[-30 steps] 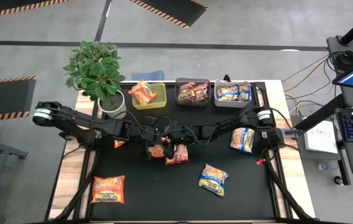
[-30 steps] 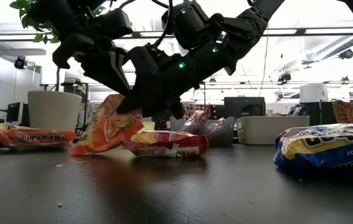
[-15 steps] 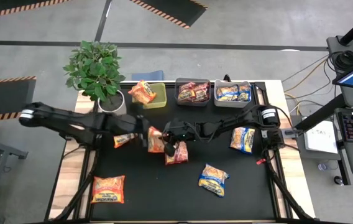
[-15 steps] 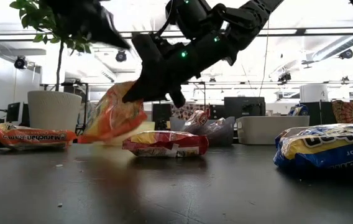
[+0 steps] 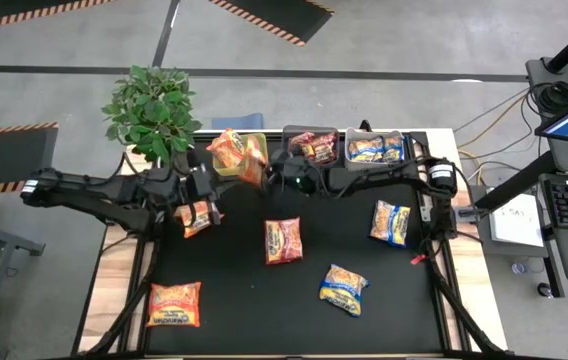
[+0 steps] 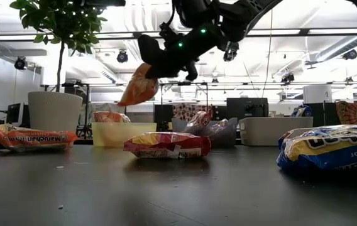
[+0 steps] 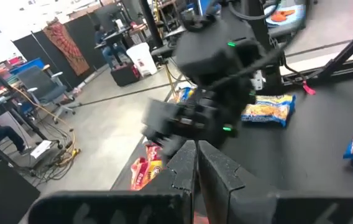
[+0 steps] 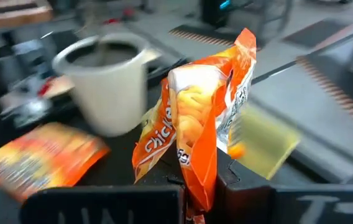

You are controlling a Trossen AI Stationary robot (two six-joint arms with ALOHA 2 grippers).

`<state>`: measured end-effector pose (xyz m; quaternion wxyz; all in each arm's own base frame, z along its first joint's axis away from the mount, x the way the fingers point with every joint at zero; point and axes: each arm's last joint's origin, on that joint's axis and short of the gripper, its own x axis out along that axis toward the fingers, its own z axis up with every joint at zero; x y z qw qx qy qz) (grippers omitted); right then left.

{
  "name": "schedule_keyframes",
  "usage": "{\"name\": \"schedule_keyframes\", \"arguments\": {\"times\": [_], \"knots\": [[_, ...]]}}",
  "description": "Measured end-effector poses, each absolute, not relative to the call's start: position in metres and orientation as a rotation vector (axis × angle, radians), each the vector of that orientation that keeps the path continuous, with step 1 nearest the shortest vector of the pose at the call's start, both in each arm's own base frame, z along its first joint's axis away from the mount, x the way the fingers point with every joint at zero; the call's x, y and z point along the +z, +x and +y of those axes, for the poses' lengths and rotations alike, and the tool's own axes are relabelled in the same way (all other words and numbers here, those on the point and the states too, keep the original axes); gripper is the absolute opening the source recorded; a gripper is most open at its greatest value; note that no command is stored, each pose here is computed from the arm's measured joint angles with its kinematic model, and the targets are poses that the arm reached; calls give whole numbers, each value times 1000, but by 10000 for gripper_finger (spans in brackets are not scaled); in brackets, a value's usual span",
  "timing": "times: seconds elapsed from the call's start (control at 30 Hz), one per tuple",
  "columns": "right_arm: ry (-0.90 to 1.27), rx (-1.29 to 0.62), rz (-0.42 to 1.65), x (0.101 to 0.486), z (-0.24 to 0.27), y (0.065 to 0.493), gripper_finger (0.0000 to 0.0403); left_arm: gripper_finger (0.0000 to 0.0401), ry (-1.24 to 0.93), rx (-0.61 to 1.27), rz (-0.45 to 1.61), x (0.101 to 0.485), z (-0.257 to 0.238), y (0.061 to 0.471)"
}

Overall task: Sort Maruchan noodles
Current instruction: Put the middle orange noodle pack into the yellow bin

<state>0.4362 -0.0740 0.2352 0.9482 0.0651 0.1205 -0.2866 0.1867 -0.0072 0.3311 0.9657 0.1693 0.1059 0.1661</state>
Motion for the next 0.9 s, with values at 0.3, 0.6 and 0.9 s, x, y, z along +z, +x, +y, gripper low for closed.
{"name": "schedule_keyframes", "arguments": {"times": [0.3, 0.6, 0.9], "knots": [[68, -816, 190, 244, -126, 439, 8, 0, 374, 497, 250, 329, -3, 189], [-9, -998, 231, 216, -148, 467, 8, 0, 388, 539, 261, 328, -1, 188], [-32, -1051, 237, 196, -155, 493, 8, 0, 397, 544, 281, 323, 0, 187]]}}
